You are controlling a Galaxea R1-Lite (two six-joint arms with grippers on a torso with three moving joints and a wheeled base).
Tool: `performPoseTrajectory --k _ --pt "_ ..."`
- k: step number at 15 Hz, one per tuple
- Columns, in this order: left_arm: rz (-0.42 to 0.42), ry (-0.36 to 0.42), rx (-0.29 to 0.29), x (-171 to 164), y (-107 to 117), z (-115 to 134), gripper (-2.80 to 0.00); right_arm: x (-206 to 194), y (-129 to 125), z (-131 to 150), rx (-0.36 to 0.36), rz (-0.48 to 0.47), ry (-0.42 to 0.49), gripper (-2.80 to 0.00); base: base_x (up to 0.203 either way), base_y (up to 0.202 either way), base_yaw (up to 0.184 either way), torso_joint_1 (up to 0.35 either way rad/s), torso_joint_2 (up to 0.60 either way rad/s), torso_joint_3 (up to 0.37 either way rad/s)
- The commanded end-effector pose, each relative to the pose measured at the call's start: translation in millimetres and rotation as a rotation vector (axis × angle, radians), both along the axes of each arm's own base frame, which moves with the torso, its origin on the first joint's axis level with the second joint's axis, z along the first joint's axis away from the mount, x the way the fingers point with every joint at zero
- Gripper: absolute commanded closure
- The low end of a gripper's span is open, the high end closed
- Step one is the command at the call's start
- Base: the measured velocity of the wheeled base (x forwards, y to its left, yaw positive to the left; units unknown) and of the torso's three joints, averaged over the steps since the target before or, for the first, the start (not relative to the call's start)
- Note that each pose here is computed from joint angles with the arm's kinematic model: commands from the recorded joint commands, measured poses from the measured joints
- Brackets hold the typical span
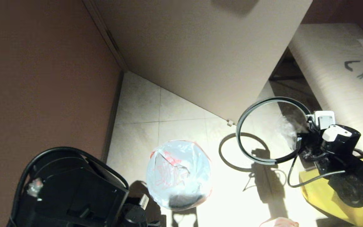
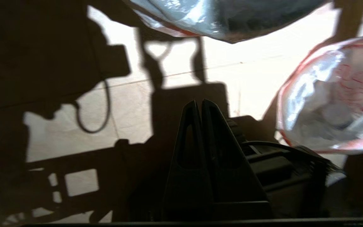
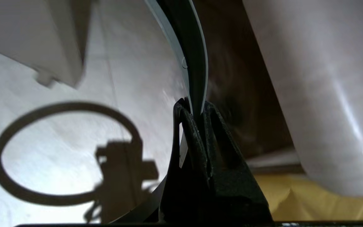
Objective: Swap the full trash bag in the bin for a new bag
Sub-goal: Place the trash can ring on the trash can
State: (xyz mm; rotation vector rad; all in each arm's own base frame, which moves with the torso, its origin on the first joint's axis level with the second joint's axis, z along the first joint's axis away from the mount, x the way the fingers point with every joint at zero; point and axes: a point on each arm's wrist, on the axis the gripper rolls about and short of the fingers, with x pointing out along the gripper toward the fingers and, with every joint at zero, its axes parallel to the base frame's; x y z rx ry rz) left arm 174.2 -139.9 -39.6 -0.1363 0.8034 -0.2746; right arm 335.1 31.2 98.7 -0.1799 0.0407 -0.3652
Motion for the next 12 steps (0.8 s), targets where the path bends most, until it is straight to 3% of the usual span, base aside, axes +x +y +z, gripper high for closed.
performPoseTrajectory --k 1,6,9,12 --pt "-0.002 -0.011 -0.034 1 3 7 0.00 -12 20 18 -0.023 0.048 -0.083 0.00 0.000 0.000 0.000 0.000 0.00 0.000" --pt "-0.059 0.022 -0.068 -7 6 14 0.00 -53 84 53 -0.010 0.232 -0.174 0.00 0.000 0.000 0.000 0.000 0.00 0.000" --pt "-0.087 -0.023 -0.131 -8 6 32 0.00 -61 114 65 -0.028 0.319 -0.215 0.00 0.000 0.000 0.000 0.000 0.00 0.000" --pt "-0.095 -0.083 -0.174 -11 8 55 0.00 -58 140 93 0.008 0.391 -0.332 0.00 0.000 0.000 0.000 0.000 0.00 0.000"
